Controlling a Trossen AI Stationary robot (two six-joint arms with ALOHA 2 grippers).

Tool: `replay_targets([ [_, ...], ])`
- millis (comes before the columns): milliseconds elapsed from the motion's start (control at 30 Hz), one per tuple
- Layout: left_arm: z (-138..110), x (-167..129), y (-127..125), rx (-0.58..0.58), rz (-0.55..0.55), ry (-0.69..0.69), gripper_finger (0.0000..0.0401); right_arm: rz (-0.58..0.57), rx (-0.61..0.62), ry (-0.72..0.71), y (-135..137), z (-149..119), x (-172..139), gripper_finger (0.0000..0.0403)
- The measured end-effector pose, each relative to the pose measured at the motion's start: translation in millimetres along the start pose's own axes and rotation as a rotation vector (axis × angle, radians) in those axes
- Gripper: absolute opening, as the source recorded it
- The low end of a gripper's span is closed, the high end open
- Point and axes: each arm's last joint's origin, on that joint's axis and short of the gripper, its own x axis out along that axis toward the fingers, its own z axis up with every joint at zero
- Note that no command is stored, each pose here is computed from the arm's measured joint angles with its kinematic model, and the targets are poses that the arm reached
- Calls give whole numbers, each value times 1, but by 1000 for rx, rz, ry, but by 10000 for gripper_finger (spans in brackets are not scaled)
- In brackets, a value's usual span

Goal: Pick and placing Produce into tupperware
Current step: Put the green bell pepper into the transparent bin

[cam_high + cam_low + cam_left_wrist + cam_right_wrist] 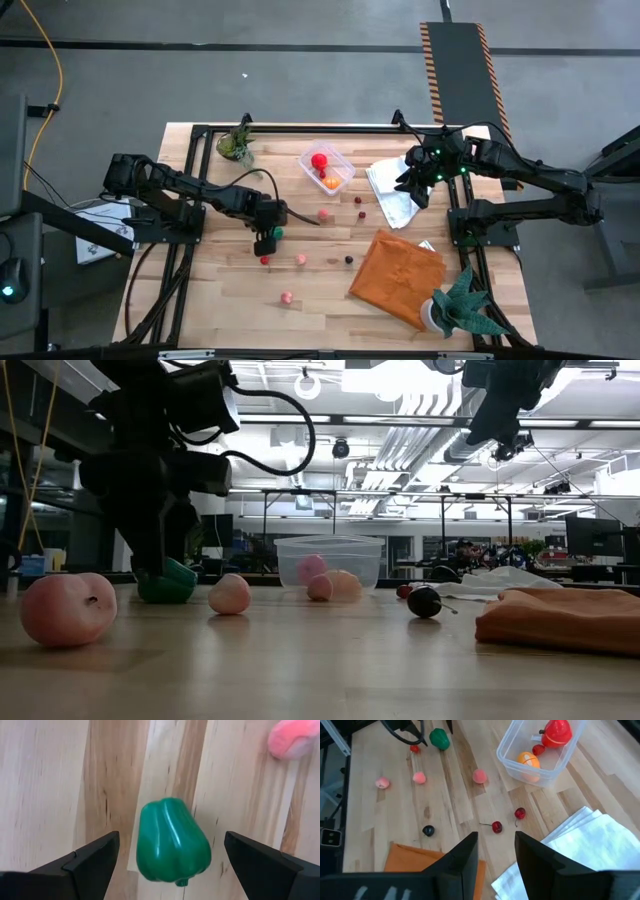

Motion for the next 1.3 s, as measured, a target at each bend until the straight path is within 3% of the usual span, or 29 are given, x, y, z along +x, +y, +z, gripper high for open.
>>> replay_targets([
  [633,-1,6,0,-1,-16,31,345,-6,0,-2,0,0,0,119],
  [1300,-1,6,0,-2,-15,32,241,-7,-2,-9,0,1,0,119],
])
